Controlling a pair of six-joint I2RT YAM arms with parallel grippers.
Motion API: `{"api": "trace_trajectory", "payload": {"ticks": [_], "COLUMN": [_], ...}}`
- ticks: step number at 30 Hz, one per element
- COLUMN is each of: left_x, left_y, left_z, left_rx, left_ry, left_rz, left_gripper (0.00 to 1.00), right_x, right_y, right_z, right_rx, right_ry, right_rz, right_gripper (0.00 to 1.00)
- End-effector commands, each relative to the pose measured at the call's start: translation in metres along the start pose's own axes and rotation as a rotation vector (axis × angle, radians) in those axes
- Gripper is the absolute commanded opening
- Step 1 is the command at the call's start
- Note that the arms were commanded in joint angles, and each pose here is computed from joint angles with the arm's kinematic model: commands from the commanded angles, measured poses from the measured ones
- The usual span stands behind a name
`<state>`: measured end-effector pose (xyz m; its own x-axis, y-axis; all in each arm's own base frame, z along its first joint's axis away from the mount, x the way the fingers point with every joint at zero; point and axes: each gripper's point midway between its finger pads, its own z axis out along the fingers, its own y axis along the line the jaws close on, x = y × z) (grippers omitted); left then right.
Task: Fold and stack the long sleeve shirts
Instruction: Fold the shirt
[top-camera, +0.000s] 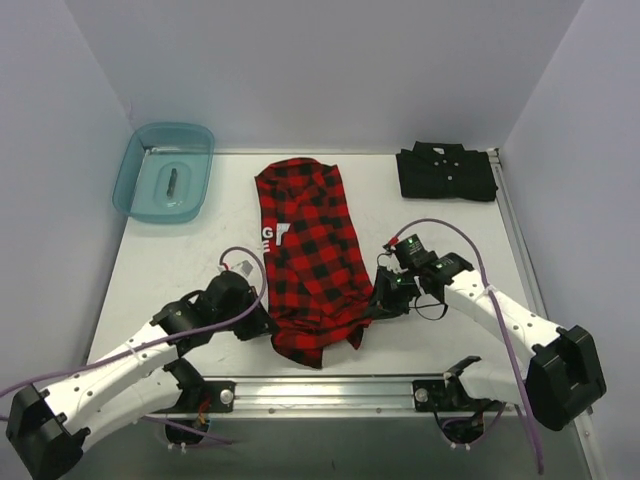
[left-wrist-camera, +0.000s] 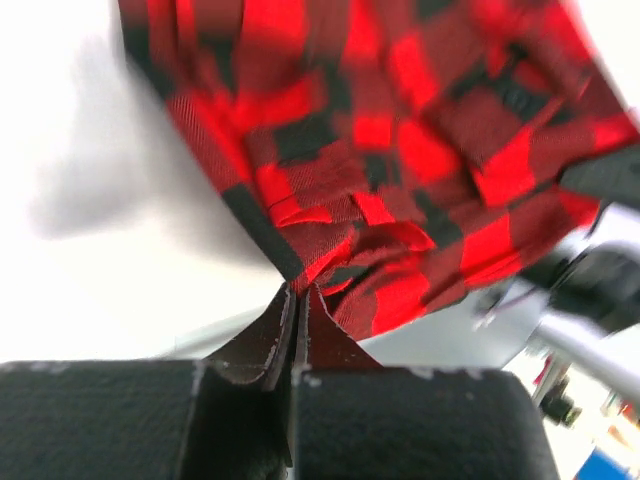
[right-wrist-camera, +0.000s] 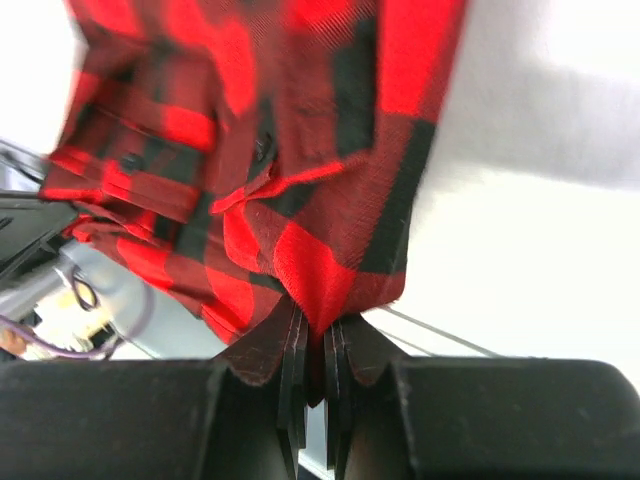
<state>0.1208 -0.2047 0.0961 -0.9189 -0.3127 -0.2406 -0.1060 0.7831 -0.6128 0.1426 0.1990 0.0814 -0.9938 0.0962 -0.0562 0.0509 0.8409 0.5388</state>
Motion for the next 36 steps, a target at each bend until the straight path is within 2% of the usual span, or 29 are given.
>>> {"api": "trace_trajectory", "payload": {"ticks": [1,7,12,17,20,29,36], "left_x": [-0.047,-0.134,-0.184,-0.231,-0.251,-0.269,-0.266], "left_y": [-0.018,-0.029,-0.04,-0.036,-0.034,-0.003,0.012], "left_z": [-0.014,-0.015,0.009,0.032,0.049,0.104,0.105], "left_rx": [0.021,0.065,0.13,0.107,0.098,0.025,-0.003], "left_ry": [-0.104,-0.231,-0.228,-0.259,-0.25,-0.183,-0.23], "left_rz": [0.007,-0.068,-0.137,-0.166,-0.175,-0.22,-0.255], "left_gripper": [0.0,0.0,0.0,0.0,0.0,0.01,0.01], "right_x": [-0.027,-0.086,-0.145,-0.193,-0.213,-0.251,-0.262], "right_y": [0.016,0.041,0.068,0.065,0.053,0.038,0.039], "right_z": [-0.022,-0.024,-0.019,-0.009,0.011,0.049,0.056], "right_rx": [0.019,0.004,-0.031,-0.035,-0.016,0.019,0.006], "right_ry": [-0.028,-0.063,-0.091,-0.109,-0.083,-0.072,-0.074], "right_rz": [-0.025,-0.002,0.016,0.065,0.099,0.095,0.07], "right_gripper": [0.0,0.0,0.01,0.02,0.02,0.04,0.05]}}
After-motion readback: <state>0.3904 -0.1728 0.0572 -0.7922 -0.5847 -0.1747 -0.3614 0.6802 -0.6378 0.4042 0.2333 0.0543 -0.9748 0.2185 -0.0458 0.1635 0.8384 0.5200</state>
